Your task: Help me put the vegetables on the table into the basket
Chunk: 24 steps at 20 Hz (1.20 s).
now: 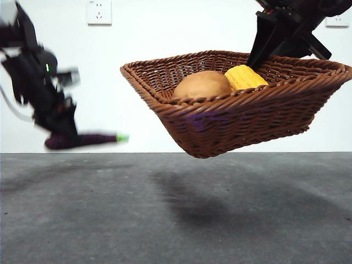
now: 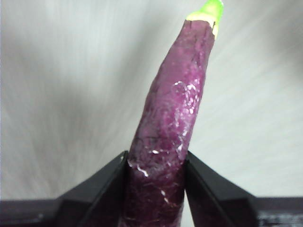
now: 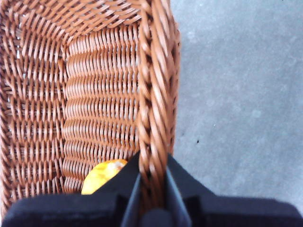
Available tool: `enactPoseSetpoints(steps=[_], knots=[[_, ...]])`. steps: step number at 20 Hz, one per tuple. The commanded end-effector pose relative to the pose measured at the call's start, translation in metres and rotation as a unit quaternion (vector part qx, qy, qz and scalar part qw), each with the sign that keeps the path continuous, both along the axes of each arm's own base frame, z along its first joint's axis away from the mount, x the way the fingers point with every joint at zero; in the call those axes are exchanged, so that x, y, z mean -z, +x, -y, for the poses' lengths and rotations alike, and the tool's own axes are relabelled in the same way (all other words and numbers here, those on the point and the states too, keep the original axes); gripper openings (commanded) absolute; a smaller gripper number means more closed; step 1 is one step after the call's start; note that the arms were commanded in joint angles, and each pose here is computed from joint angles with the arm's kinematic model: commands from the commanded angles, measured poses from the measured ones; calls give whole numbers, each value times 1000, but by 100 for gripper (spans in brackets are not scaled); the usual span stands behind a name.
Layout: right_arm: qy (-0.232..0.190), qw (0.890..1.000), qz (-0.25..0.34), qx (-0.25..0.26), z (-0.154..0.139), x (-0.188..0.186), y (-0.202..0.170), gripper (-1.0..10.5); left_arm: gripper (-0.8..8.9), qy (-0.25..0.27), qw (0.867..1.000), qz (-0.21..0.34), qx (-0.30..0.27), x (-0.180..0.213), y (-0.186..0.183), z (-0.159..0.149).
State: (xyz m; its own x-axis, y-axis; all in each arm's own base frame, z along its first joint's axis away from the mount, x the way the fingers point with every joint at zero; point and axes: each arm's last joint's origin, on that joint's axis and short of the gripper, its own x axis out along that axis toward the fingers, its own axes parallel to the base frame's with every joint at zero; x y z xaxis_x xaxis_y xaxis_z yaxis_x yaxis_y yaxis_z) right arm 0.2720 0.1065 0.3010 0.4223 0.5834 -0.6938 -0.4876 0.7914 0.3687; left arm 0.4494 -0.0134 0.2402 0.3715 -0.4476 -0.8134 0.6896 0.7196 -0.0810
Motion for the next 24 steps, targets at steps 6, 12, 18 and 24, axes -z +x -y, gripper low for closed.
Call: enactPoseSetpoints(steps=[6, 12, 18, 24], knots=[[0, 999, -39, 15, -3, 15, 9, -8, -7, 11, 988, 115, 99, -150, -115, 52], [19, 997, -76, -13, -11, 28, 14, -8, -8, 67, 964, 169, 195, -205, -218, 91], [43, 995, -80, -41, -19, 26, 11, -8, -8, 130, 940, 125, 291, -172, -231, 144], [48, 994, -81, -50, -21, 26, 10, -8, -8, 173, 918, 86, 347, -132, -213, 174]])
